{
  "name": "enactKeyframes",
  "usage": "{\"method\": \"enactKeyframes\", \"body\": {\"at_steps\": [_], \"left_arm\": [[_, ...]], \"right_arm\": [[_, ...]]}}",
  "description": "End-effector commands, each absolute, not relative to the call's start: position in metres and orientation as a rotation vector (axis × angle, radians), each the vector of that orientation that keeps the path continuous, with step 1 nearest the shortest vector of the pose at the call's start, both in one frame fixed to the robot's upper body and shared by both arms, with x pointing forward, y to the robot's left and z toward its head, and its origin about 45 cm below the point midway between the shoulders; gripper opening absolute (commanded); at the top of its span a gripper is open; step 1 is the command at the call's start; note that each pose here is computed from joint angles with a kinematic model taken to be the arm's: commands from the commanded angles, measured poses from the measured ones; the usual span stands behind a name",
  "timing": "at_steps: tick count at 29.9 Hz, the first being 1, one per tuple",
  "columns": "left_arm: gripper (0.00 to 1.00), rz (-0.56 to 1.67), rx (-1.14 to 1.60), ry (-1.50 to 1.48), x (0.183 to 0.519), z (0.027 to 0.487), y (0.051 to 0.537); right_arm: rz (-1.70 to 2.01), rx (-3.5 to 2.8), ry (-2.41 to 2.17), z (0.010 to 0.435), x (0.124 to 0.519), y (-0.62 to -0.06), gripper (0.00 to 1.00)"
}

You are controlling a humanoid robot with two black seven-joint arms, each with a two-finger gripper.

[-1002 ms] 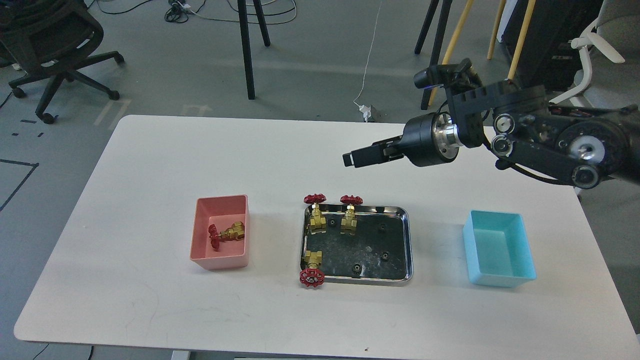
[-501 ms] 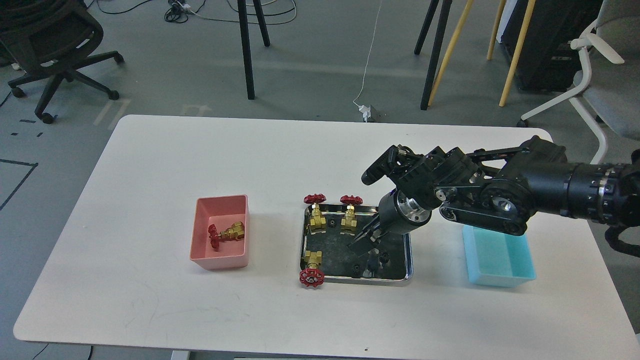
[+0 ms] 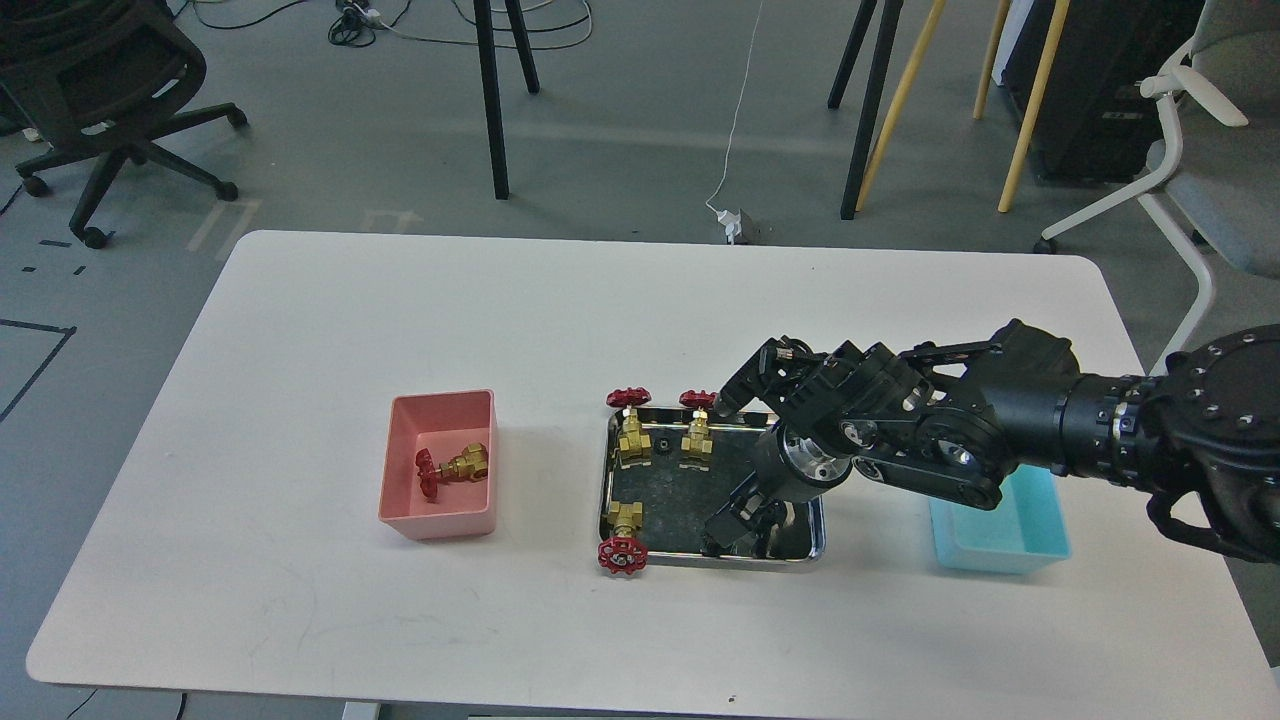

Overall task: Place valve in pink box and gear in blue box
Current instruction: 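Grasp a small dark gear on the tray with the right gripper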

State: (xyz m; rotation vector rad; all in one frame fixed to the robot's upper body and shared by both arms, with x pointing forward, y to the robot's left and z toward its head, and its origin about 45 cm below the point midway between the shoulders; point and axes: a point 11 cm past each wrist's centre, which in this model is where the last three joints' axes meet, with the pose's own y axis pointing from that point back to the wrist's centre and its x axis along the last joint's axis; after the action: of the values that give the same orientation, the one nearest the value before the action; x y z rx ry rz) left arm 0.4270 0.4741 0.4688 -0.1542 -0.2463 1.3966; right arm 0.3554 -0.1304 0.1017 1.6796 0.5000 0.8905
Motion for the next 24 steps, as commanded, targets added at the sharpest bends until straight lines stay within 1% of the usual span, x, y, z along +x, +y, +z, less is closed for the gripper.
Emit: {"method": "enactKeyframes", "body": {"at_steps": [1,11,12,14,16,17,24], "left_arm": [[0.98,1.4,-0.153,-0.247,0.4269,0.4688,0.4745],[0.98,1.406,-0.157,-0.251,0.4273,0.4709,0.4748],[0.98,1.408,-0.156,-0.251,0.4273,0.4707,0.4753],[0.98,1.408,-0.155,-0.251,0.4273,0.4707,0.4753],[0.98,1.407,-0.156,-0.253,0.4273,0.4713,0.4751],[0.98,1.407,-0.156,-0.253,0.4273,0.4713,0.4751],[0.98,1.417,-0.155,-0.25,0.4273,0.4703,0.4786]], "right_arm": [[0.885,1.67,0.524,0.0982,0.3526,-0.1339,0.9],[0.902,1.629,0.523,0.0982,0.359,-0.1387,0.85],[0.904,1.629,0.525,0.0981,0.3588,-0.1381,0.84],[0.908,1.626,0.525,0.0992,0.3598,-0.1379,0.78],[0.91,1.616,0.53,0.0992,0.3602,-0.1392,0.76],[0.911,1.608,0.536,0.099,0.3601,-0.1405,0.74],[0.922,1.6,0.549,0.1013,0.36,-0.1384,0.67]]}}
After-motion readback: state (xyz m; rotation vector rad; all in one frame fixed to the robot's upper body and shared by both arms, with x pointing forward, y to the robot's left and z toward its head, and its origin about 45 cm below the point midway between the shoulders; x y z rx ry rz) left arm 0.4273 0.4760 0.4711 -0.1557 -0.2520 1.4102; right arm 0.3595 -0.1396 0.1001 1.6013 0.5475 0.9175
